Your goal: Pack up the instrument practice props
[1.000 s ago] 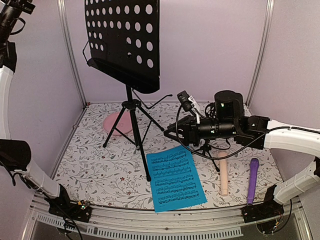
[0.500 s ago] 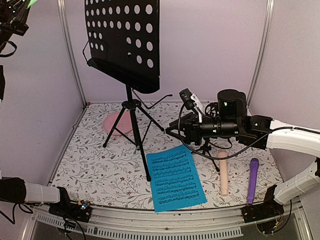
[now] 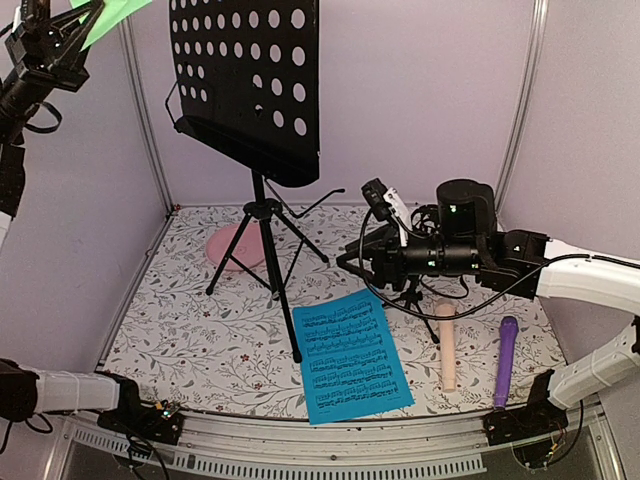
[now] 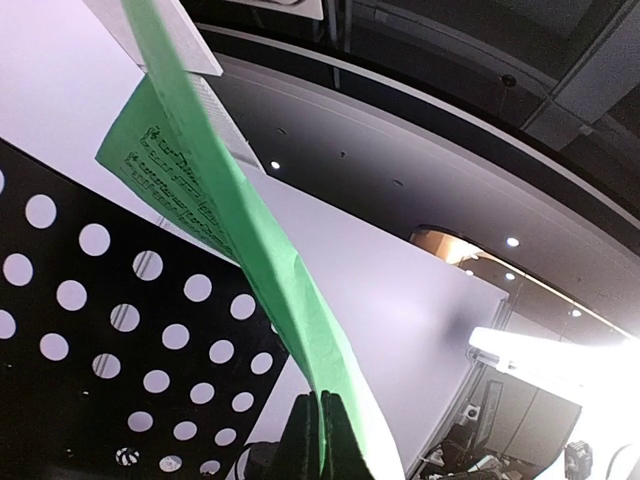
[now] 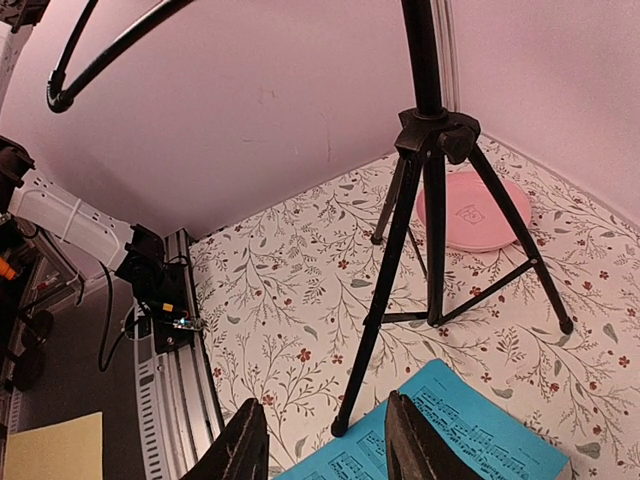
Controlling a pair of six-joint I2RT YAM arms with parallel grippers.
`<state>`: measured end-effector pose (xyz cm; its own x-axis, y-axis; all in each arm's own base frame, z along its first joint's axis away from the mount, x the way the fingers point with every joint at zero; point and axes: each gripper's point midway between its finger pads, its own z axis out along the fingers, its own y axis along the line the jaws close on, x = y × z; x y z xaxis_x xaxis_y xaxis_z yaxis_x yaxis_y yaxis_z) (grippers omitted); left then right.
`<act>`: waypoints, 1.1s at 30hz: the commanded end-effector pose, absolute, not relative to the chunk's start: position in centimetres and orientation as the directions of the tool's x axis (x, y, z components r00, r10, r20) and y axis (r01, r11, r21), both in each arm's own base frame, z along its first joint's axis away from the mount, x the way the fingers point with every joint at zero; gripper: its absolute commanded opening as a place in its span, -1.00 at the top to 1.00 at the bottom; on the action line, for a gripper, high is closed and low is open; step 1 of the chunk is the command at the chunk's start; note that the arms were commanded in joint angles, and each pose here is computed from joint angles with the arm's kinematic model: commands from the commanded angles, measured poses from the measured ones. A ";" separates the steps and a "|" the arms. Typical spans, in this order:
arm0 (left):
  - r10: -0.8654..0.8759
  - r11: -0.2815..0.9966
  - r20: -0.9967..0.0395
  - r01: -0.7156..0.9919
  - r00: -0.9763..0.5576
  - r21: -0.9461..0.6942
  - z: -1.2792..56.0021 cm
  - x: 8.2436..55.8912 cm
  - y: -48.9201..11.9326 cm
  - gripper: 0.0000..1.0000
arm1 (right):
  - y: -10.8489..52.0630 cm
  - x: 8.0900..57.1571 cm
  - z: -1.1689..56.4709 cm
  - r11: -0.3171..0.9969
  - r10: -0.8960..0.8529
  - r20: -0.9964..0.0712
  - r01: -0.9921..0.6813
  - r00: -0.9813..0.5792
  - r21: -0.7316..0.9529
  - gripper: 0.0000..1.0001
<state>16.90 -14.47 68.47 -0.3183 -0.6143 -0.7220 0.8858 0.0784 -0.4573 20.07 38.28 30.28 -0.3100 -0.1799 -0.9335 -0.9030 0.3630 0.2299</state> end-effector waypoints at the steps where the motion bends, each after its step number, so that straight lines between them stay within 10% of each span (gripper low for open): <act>1: -0.557 0.048 -0.755 0.895 -0.345 -0.444 67.3 16.8 -16.6 1.00 | 37.0 20.3 32.5 0.404 -0.144 -0.952 -0.894 -0.269 0.192 0.19; 33: 0.084 -0.034 -0.682 0.682 -0.726 -0.731 40.6 14.2 -30.3 1.00 | 27.0 26.3 35.6 0.843 -0.103 -0.985 -0.537 -0.139 -0.013 0.15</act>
<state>15.18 -29.70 42.78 -0.7369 0.0190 -0.6757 0.6752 -0.0281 -0.7371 24.74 30.46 32.64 -0.2211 -0.1289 -0.9667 -0.6743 0.7363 0.0561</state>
